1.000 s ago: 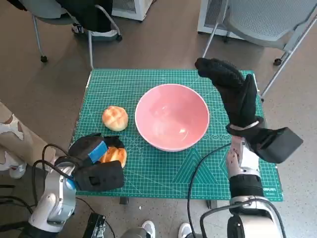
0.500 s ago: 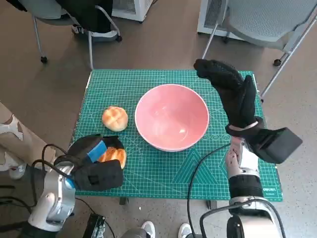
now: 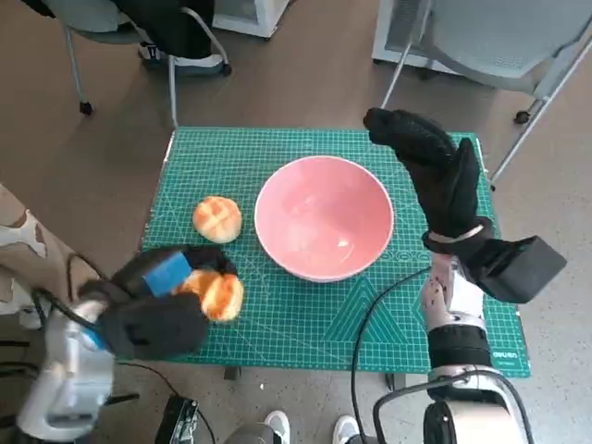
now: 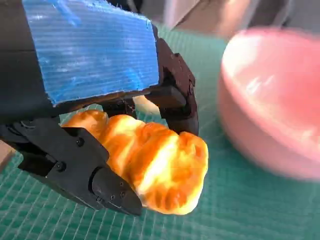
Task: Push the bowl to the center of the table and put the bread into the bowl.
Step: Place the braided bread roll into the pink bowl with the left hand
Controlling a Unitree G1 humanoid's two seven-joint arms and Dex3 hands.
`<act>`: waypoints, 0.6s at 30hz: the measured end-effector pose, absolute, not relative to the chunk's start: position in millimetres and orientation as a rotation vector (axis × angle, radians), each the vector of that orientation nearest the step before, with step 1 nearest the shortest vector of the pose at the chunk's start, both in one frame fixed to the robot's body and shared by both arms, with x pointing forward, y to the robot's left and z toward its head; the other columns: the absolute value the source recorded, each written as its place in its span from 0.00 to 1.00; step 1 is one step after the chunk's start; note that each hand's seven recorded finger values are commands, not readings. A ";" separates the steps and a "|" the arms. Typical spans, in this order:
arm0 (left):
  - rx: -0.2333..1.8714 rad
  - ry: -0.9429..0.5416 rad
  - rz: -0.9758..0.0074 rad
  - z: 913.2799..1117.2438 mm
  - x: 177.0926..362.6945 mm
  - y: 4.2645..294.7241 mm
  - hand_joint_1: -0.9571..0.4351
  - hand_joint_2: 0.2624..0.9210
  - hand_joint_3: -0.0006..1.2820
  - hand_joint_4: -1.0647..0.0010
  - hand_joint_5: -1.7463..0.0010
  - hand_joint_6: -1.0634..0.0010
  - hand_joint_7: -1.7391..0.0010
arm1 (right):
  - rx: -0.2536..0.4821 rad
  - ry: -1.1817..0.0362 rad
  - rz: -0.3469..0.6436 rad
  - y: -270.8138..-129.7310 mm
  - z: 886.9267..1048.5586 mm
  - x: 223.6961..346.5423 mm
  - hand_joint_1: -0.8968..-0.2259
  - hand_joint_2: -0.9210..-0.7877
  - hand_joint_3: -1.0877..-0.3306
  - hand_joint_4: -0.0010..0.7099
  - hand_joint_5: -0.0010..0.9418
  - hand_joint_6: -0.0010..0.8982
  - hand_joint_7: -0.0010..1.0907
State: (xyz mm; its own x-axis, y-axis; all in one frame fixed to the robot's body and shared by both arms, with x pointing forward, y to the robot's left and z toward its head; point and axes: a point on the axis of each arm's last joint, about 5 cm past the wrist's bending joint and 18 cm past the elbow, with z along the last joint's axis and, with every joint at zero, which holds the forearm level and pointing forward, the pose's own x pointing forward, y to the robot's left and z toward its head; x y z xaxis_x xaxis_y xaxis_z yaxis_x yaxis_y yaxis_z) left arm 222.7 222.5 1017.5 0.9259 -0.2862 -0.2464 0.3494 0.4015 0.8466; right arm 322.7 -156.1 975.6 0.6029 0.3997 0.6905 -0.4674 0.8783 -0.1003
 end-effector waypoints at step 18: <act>1.145 -0.383 -0.173 1096.4 225.2 201.5 0.69 0.91 0.07 0.27 0.35 0.32 0.42 | 0.101 -0.757 0.505 -156.2 973.1 324.2 0.33 0.00 0.46 0.30 0.00 0.20 0.27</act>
